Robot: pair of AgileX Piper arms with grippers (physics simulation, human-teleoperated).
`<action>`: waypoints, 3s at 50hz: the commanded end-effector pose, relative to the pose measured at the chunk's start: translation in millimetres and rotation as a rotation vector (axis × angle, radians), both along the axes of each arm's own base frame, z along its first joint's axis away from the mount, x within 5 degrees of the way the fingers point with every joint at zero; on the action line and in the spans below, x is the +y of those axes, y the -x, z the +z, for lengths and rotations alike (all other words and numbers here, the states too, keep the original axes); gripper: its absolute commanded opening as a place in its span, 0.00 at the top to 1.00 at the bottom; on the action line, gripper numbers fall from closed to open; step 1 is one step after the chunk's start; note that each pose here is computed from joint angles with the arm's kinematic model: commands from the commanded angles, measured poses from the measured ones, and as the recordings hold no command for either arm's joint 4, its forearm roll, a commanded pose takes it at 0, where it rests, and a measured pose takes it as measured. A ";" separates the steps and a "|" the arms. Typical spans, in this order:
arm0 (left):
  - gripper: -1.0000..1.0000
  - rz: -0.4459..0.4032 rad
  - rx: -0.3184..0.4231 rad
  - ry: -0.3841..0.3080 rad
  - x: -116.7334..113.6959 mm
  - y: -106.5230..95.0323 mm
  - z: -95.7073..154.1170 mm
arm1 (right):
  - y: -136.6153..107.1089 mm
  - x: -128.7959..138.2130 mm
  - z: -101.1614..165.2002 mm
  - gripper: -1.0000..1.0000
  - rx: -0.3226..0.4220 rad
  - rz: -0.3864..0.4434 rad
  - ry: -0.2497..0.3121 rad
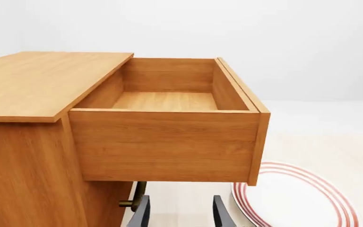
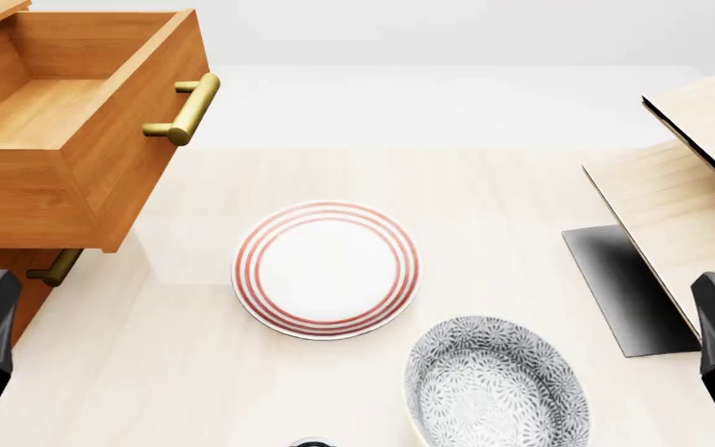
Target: Close the top drawer of the cabinet.
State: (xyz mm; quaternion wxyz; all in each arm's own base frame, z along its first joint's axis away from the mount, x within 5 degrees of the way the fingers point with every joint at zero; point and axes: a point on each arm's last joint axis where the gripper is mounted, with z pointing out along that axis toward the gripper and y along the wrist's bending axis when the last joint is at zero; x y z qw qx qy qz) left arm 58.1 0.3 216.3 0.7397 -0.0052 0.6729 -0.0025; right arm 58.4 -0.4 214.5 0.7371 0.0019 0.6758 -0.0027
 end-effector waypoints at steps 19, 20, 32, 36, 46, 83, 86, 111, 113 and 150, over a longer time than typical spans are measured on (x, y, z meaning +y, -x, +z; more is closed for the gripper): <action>0.00 0.049 -0.065 -0.139 1.7 3.4 7.0 | 1.2 0.4 0.8 0.00 0.001 0.006 -0.001; 0.00 0.052 -0.069 -0.149 1.8 3.4 7.0 | 1.2 0.4 0.8 0.00 0.001 0.006 -0.001; 0.00 -0.026 -0.082 -0.229 -3.1 3.0 4.7 | 0.9 0.4 1.7 0.00 0.001 0.006 0.000; 0.00 -0.077 -0.070 -0.226 -5.8 4.2 9.9 | 0.9 0.4 1.9 0.00 0.001 0.006 0.000; 0.00 -0.281 -0.102 -0.143 -12.6 18.1 52.3 | 1.1 0.4 2.2 0.00 0.001 0.006 -0.001; 0.00 -0.633 -0.064 0.039 -35.4 9.5 94.3 | 1.2 0.3 2.3 0.00 0.001 0.006 -0.001; 0.00 -0.660 -0.072 0.033 -39.8 6.6 97.9 | 1.1 0.3 2.2 0.00 0.001 0.006 -0.001; 0.00 -0.902 -0.100 -0.010 -106.9 -25.7 109.6 | 0.9 0.3 2.3 0.00 0.001 0.006 -0.001; 0.00 -0.926 -0.102 -0.016 -116.3 -28.5 109.8 | 0.9 0.3 2.3 0.00 0.001 0.005 -0.001; 0.00 -0.778 -0.037 -0.198 -193.7 -133.4 126.0 | 0.9 0.3 2.3 0.00 0.001 0.006 -0.001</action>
